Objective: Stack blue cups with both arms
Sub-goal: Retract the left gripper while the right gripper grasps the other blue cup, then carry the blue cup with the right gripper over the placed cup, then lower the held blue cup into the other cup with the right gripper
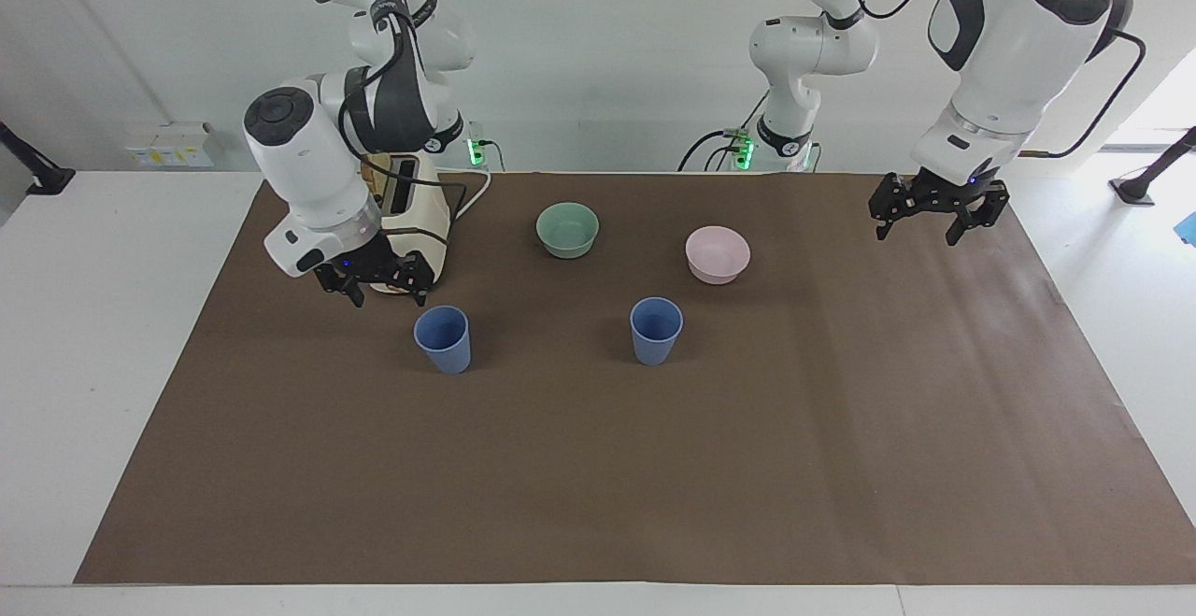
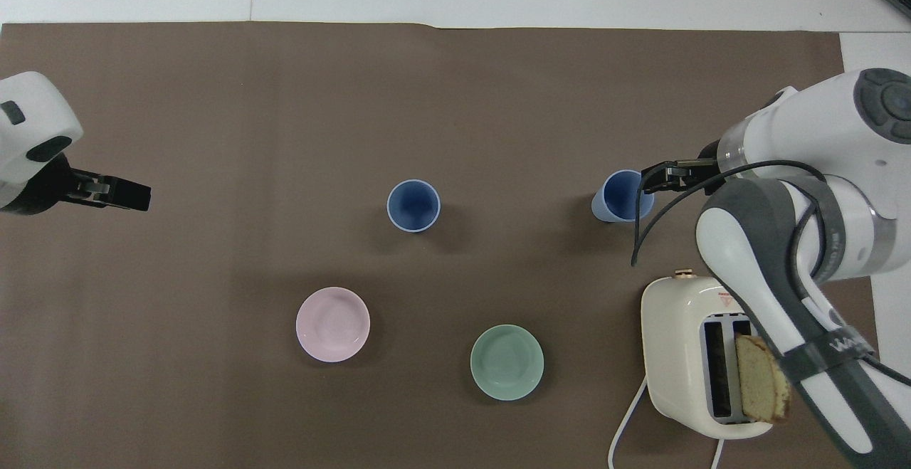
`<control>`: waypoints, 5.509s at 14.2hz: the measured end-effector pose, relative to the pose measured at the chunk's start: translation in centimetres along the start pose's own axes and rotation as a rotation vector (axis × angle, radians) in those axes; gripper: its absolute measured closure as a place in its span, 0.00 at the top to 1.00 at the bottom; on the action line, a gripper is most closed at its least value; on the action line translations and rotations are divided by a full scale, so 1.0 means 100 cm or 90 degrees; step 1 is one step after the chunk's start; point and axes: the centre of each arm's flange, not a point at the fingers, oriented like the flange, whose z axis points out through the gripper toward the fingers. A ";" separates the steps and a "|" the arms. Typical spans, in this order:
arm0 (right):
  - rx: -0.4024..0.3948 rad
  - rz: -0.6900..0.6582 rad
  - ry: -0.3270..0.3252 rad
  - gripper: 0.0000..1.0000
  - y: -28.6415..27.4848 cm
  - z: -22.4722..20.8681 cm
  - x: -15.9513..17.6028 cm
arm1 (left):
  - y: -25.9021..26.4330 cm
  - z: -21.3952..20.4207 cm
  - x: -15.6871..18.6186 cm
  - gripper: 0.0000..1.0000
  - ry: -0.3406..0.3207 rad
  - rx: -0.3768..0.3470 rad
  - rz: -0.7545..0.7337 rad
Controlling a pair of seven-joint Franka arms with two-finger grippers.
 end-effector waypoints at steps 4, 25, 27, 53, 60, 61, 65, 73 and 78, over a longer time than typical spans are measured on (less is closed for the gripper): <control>0.009 0.002 0.000 1.00 0.002 0.035 0.012 | 0.003 -0.032 -0.008 1.00 -0.018 -0.002 0.002; 0.016 -0.057 0.003 0.04 -0.022 0.039 0.018 | 0.009 -0.077 -0.022 1.00 -0.004 -0.045 -0.037; 0.017 -0.049 -0.009 0.04 -0.046 0.005 0.022 | 0.009 -0.077 -0.022 1.00 -0.005 -0.045 -0.036; 0.135 0.062 0.066 0.04 -0.299 -0.056 0.004 | 0.009 -0.080 -0.024 1.00 -0.002 -0.045 -0.036; 0.121 0.057 0.039 0.04 -0.305 -0.029 -0.002 | 0.009 -0.080 -0.024 1.00 -0.002 -0.045 -0.036; 0.118 0.055 0.035 0.04 -0.306 -0.025 -0.004 | 0.009 -0.080 -0.024 1.00 -0.002 -0.045 -0.036; 0.113 0.052 0.027 0.04 -0.308 -0.018 -0.007 | 0.009 -0.080 -0.024 1.00 -0.002 -0.045 -0.036; 0.105 0.050 0.014 0.04 -0.308 -0.014 -0.010 | 0.009 -0.080 -0.024 1.00 -0.002 -0.045 -0.036; 0.096 0.043 -0.001 0.04 -0.313 -0.001 -0.018 | 0.009 -0.080 -0.024 1.00 -0.002 -0.045 -0.036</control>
